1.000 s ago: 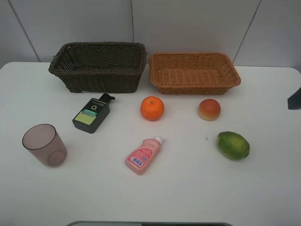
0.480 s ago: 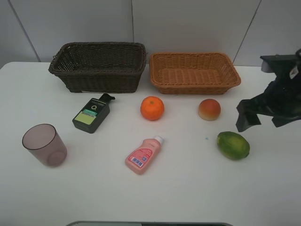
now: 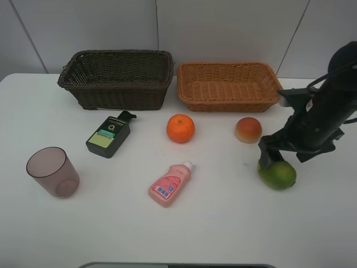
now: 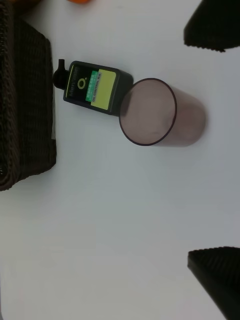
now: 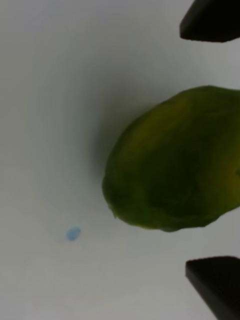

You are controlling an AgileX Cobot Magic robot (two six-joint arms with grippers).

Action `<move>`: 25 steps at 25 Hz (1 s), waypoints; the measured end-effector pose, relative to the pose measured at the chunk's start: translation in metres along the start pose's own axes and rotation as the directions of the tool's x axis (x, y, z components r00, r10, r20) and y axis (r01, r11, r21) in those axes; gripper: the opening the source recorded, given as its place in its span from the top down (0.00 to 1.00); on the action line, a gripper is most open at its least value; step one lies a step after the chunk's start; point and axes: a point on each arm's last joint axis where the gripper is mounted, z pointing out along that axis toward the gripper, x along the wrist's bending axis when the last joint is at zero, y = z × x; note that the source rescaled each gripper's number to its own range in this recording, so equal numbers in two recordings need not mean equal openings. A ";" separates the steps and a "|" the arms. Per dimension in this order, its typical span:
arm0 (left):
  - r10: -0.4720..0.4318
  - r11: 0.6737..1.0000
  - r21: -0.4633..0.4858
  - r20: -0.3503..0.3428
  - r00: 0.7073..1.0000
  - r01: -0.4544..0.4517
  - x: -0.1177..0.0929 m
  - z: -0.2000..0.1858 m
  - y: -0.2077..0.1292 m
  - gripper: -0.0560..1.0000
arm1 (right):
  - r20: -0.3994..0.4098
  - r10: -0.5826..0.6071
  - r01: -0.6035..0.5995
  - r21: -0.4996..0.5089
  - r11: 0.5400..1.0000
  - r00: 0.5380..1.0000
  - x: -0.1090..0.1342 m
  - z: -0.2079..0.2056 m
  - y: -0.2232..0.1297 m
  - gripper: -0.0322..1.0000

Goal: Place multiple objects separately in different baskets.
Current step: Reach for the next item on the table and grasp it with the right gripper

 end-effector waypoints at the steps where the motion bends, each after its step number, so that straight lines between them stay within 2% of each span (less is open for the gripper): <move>1: 0.000 1.000 0.000 0.000 1.000 0.000 0.000 0.000 0.000 0.00 | -0.002 -0.002 0.002 0.007 1.000 1.000 0.001 0.003 0.001 0.11; 19: 0.000 1.000 0.000 0.000 1.000 0.000 0.000 0.000 0.000 0.00 | -0.014 -0.019 0.021 0.110 0.994 1.000 0.007 0.042 0.003 0.12; 21: 0.000 1.000 0.000 0.000 1.000 0.000 0.000 0.000 0.000 0.00 | -0.014 -0.019 0.021 0.115 0.993 1.000 0.007 0.044 0.003 0.17; 23: 0.000 1.000 0.000 0.000 1.000 0.000 0.000 0.000 0.000 0.00 | -0.014 -0.019 0.021 0.115 0.993 1.000 0.007 0.044 0.003 0.29; 25: 0.000 1.000 0.000 0.000 1.000 0.000 0.000 0.000 0.000 0.00 | -0.014 -0.019 0.021 0.115 0.993 1.000 0.007 0.044 0.003 0.54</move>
